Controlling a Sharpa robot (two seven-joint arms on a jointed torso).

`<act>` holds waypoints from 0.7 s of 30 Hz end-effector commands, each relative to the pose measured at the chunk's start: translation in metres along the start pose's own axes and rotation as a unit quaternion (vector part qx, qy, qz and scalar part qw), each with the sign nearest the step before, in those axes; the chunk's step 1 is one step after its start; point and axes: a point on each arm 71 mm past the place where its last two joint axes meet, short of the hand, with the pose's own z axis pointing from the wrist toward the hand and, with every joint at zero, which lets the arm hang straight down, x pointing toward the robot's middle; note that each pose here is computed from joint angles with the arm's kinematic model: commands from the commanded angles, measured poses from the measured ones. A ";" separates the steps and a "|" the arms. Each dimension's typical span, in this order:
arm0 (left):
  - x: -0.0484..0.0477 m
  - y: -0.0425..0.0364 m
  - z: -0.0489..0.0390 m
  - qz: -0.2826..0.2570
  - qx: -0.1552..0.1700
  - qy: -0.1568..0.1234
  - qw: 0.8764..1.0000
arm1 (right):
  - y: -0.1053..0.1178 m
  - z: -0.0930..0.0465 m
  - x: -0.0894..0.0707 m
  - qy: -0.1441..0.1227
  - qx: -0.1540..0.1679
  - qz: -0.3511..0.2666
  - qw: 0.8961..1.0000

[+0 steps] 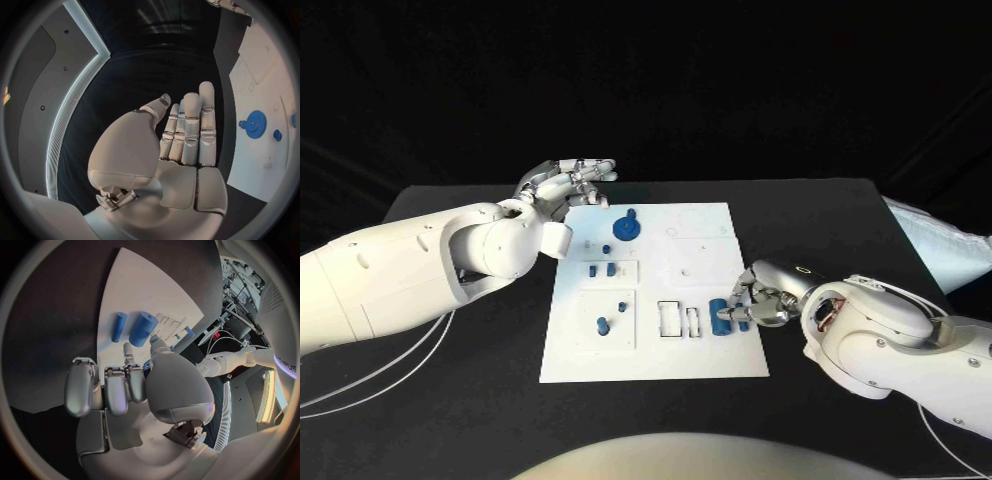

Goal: Assemble the parts on the task board

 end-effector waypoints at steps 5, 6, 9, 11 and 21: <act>0.0017 -0.0002 0.0004 0.003 0.004 0.009 1.000 | 0.004 0.004 0.005 0.010 0.001 -0.015 1.000; 0.0016 -0.0002 0.0005 0.005 0.004 0.010 1.000 | 0.004 0.005 0.005 0.011 0.001 -0.017 1.000; 0.0011 0.0002 0.0008 0.008 0.003 0.010 1.000 | 0.005 0.007 0.008 0.016 0.000 -0.020 1.000; 0.0008 0.0003 0.0008 0.009 0.003 0.010 1.000 | 0.005 0.008 0.010 0.020 0.000 -0.022 1.000; 0.0002 0.0008 0.0005 0.011 0.001 0.011 1.000 | 0.005 0.013 0.019 0.047 0.006 -0.035 0.998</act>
